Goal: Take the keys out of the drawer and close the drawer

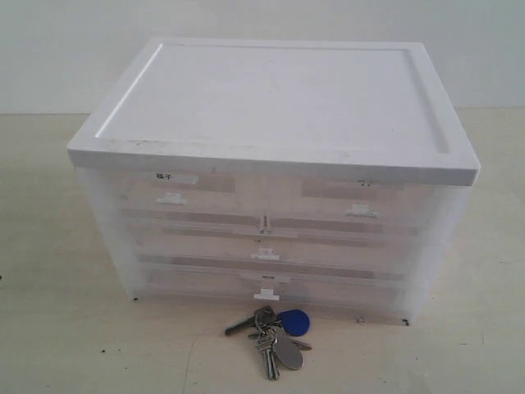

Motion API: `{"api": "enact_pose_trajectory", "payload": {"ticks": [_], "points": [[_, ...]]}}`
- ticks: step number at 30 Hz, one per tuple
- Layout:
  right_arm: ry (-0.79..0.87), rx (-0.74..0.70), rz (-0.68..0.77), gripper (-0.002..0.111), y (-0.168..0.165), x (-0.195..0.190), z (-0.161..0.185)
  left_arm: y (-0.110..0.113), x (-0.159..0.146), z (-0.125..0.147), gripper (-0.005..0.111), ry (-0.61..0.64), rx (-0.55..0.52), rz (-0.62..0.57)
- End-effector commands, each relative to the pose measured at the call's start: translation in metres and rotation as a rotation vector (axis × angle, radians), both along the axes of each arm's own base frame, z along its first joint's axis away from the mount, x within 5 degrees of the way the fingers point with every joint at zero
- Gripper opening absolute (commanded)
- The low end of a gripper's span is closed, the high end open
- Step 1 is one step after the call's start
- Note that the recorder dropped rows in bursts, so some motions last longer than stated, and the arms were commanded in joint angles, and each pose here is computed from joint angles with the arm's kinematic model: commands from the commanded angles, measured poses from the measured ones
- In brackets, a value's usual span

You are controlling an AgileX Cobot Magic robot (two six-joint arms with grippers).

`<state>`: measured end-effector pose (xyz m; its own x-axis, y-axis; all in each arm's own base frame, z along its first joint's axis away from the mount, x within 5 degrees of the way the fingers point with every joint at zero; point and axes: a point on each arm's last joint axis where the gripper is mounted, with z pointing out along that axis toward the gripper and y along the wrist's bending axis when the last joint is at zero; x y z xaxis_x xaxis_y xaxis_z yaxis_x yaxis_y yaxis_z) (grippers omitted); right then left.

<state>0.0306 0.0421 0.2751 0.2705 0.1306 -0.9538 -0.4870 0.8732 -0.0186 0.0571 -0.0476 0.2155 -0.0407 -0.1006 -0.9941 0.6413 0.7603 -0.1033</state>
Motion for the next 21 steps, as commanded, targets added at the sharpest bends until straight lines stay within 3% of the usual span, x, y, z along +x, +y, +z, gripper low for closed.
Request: {"api": "enact_pose_trajectory", "payload": {"ticks": [1, 4, 8, 15, 21], "points": [[0.0, 0.005, 0.001, 0.0, 0.0, 0.0, -0.001, 0.014, 0.006, -0.002, 0.005, -0.008, 0.004, 0.212], [-0.003, 0.001, 0.016, 0.0, 0.001, -0.001, -0.001, 0.03, 0.004, 0.0, 0.005, -0.049, -0.017, 0.414], [-0.005, -0.001, 0.024, 0.0, 0.002, -0.002, -0.001, 0.039, -0.002, -0.001, 0.005, -0.07, -0.021, 0.551], [-0.004, -0.001, 0.023, 0.0, 0.002, -0.002, -0.001, 0.044, -0.001, -0.012, 0.005, -0.022, 0.214, 0.633], [-0.004, -0.001, 0.023, 0.0, 0.002, -0.002, -0.001, 0.048, -0.002, -0.026, 0.005, 0.132, 0.245, 0.687]]}}
